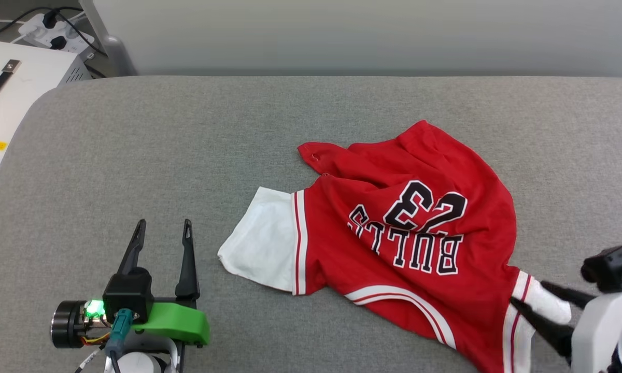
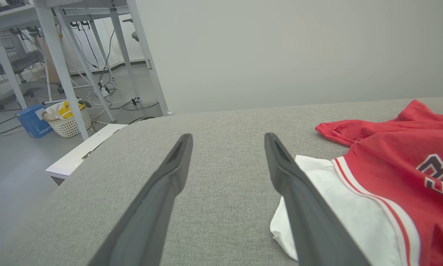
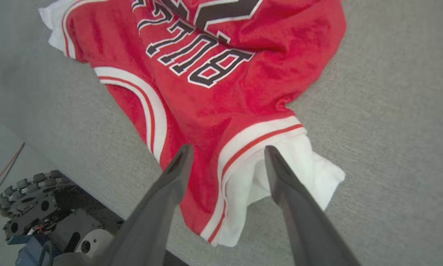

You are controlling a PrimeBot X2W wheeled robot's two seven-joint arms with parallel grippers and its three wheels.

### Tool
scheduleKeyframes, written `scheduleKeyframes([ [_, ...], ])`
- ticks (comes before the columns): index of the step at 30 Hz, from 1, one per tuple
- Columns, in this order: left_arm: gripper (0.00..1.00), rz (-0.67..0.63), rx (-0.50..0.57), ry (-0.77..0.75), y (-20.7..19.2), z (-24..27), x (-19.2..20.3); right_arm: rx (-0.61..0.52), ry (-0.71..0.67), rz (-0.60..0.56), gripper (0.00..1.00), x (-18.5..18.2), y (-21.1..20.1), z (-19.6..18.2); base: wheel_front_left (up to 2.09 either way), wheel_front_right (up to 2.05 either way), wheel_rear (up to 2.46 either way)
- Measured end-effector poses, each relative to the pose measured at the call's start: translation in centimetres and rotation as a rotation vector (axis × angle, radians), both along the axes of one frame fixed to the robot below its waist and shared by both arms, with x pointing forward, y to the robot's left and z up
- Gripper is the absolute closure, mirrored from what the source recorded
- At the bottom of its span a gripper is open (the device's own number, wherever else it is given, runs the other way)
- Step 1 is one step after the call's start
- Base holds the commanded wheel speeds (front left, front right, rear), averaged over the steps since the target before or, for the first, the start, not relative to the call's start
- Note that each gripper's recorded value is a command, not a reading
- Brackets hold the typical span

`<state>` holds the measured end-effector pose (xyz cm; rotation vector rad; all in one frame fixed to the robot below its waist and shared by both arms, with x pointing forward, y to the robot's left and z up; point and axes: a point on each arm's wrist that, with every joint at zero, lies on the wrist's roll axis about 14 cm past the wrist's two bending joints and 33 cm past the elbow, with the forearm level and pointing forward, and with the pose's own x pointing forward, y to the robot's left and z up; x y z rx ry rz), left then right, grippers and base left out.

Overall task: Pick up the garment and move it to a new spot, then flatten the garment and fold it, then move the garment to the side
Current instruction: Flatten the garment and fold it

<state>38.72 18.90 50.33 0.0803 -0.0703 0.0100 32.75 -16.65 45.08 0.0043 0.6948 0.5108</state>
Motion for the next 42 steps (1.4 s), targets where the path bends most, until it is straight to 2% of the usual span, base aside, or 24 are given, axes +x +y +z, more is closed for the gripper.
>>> scheduleKeyframes([
  [5,0.00,0.001,-0.004,-0.012,-0.1,0.4,-0.1,0.004,-0.221,-0.043,0.00,3.1,-1.1,6.0,0.00,0.00,0.00],
  [9,0.00,0.003,0.000,-0.009,0.0,0.2,-0.1,-0.055,-0.368,-0.054,0.00,6.0,-2.0,9.8,0.00,0.00,0.00],
  [13,0.00,0.006,0.002,0.000,0.2,-0.1,0.0,-0.129,-0.402,-0.057,0.00,8.8,-2.8,10.9,0.00,0.00,0.00],
  [17,0.00,0.021,0.001,0.009,0.5,-0.4,0.2,-0.204,-0.294,-0.041,0.00,11.0,-3.2,8.7,0.00,0.00,0.00],
  [23,0.00,0.034,0.000,0.020,0.8,-0.9,0.9,-0.312,-0.004,-0.002,0.00,12.3,-3.7,2.6,0.00,0.00,0.00],
  [30,0.00,0.037,-0.003,0.031,0.7,-1.5,1.9,-0.346,0.194,0.024,0.00,13.3,-2.6,-3.8,0.00,0.00,0.00],
  [33,0.00,0.054,-0.001,0.041,1.1,-1.9,2.1,-0.343,0.299,0.069,0.00,12.2,-1.2,-8.2,0.00,0.00,0.00],
  [34,0.00,0.062,0.000,0.044,1.3,-1.9,2.0,-0.313,0.298,0.071,0.14,12.2,-1.0,-8.6,0.00,0.00,0.00],
  [35,0.00,0.063,0.000,0.043,1.4,-1.9,2.0,-0.295,0.281,0.068,1.00,12.4,-0.9,-8.4,0.00,0.00,0.00],
  [42,0.00,0.057,-0.005,0.021,1.1,-1.2,2.0,-0.179,0.088,0.065,1.00,13.5,0.3,-4.6,0.00,0.00,0.00],
])
